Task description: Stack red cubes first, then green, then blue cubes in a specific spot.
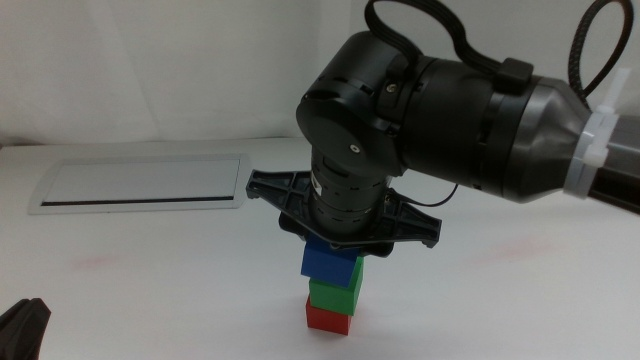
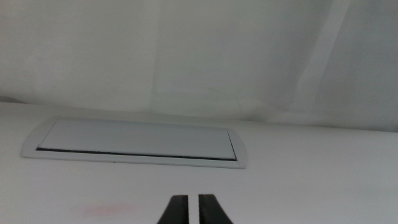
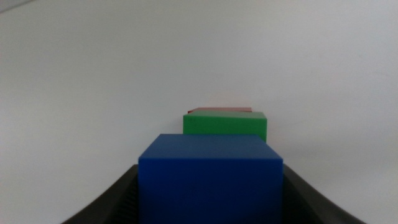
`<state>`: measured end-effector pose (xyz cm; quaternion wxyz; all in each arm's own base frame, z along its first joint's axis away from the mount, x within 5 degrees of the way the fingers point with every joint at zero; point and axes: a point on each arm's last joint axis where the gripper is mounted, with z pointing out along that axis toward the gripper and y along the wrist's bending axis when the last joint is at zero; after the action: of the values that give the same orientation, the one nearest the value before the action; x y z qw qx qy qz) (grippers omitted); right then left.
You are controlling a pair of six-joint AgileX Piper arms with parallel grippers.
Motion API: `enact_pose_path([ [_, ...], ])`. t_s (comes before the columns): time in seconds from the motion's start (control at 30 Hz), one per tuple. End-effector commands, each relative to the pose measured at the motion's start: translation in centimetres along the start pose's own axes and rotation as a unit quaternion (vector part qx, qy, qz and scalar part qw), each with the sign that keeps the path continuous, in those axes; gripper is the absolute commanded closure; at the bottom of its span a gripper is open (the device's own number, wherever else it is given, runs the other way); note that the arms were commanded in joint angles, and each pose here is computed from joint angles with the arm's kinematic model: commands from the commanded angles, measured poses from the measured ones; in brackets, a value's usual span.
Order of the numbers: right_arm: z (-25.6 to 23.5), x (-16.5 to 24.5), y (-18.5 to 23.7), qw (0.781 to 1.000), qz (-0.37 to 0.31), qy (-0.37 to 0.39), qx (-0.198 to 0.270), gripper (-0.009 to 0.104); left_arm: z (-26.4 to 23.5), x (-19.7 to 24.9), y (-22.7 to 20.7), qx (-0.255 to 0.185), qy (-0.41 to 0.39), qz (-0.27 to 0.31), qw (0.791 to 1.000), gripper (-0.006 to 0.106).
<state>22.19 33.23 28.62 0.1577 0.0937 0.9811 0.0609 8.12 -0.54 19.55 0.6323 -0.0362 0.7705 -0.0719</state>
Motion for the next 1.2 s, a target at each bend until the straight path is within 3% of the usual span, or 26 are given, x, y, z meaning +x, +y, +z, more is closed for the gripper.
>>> enact_pose_path([
  [0.0,-0.1,0.3,-0.7,0.999,-0.013,0.013,0.048,0.097,0.0,1.2,0.2,-0.001,0.01,-0.002,1.0,0.103],
  [0.73,-0.4,0.2,-0.8,0.995,-0.083,0.014,0.045,0.097,0.0,1.2,0.2,-0.001,0.01,0.005,1.0,0.103],
  [1.17,-0.1,-0.3,-2.9,0.996,-0.057,0.016,0.067,0.097,0.0,1.2,0.2,-0.001,0.01,0.005,1.0,0.103],
])
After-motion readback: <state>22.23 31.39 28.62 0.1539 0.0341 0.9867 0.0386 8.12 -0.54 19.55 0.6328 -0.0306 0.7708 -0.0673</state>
